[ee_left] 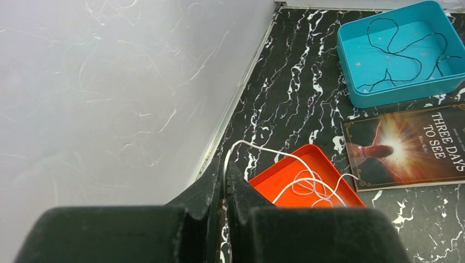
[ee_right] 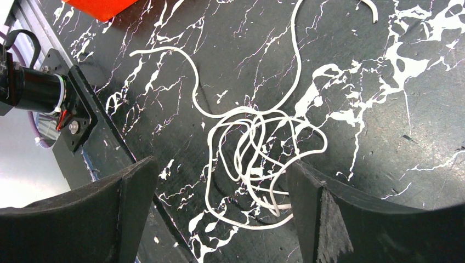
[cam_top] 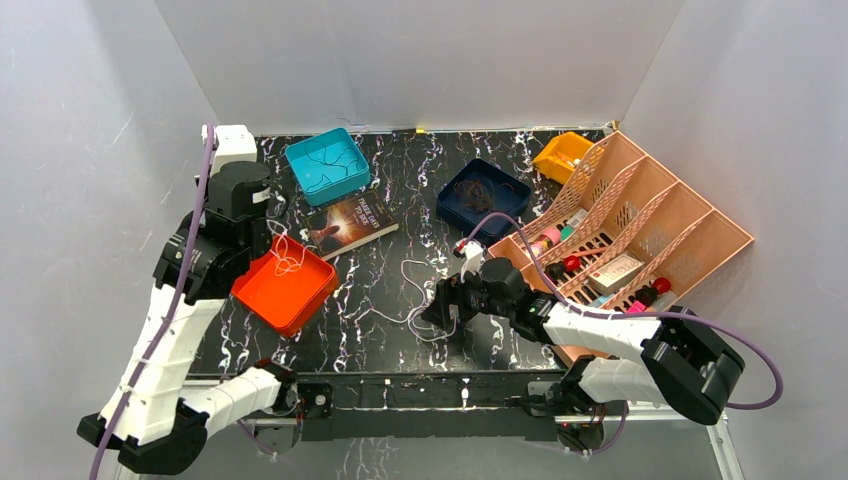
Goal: Untangle the cables
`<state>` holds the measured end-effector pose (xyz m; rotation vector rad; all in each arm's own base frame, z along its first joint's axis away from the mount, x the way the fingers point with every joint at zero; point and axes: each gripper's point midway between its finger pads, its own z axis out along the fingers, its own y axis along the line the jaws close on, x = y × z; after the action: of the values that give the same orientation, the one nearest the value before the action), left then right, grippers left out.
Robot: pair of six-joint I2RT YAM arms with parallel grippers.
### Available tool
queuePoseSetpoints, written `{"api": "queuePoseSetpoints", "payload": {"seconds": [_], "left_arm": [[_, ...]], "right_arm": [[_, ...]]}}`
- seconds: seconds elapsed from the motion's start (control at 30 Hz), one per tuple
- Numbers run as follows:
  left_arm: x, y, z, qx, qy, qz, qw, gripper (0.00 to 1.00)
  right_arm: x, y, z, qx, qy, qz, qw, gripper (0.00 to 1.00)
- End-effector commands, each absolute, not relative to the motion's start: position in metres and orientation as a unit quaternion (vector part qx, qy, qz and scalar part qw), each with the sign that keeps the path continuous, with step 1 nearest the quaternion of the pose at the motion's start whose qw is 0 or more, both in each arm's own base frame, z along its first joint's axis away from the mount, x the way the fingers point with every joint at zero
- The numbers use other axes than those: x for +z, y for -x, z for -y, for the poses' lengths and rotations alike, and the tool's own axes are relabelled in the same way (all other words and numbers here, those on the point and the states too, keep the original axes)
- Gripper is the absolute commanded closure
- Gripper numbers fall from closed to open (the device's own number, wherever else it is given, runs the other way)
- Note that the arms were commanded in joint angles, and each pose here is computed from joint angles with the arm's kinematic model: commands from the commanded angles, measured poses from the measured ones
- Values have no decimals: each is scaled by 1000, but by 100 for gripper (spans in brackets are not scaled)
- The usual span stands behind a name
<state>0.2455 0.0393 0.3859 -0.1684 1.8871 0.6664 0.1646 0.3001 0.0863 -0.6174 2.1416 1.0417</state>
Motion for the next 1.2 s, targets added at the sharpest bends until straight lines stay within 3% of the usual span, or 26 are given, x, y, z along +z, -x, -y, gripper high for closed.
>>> {"api": "queuePoseSetpoints", "payload": {"seconds": [0.0,0.2,0.37,0.7,1.17], "left_arm": [[406,-228,-56,300,102,-774,548,100],[441,-220,-61,286,113,-754,581,100],[432,-220,-60,286,107,-760,574,100],[379,-225,-49,270,94,-793,538,100],[252,-244,-41,249,120,-866,417,100]], "right_arm": [[115,-172,-315,424,243,-794,363,6],[117,-173,-317,428,243,-792,363,6],[115,-172,-319,431,242,-792,359,5],[113,-170,-318,430,244,-794,355,5],[115,-170,-316,428,246,-792,360,4]]}}
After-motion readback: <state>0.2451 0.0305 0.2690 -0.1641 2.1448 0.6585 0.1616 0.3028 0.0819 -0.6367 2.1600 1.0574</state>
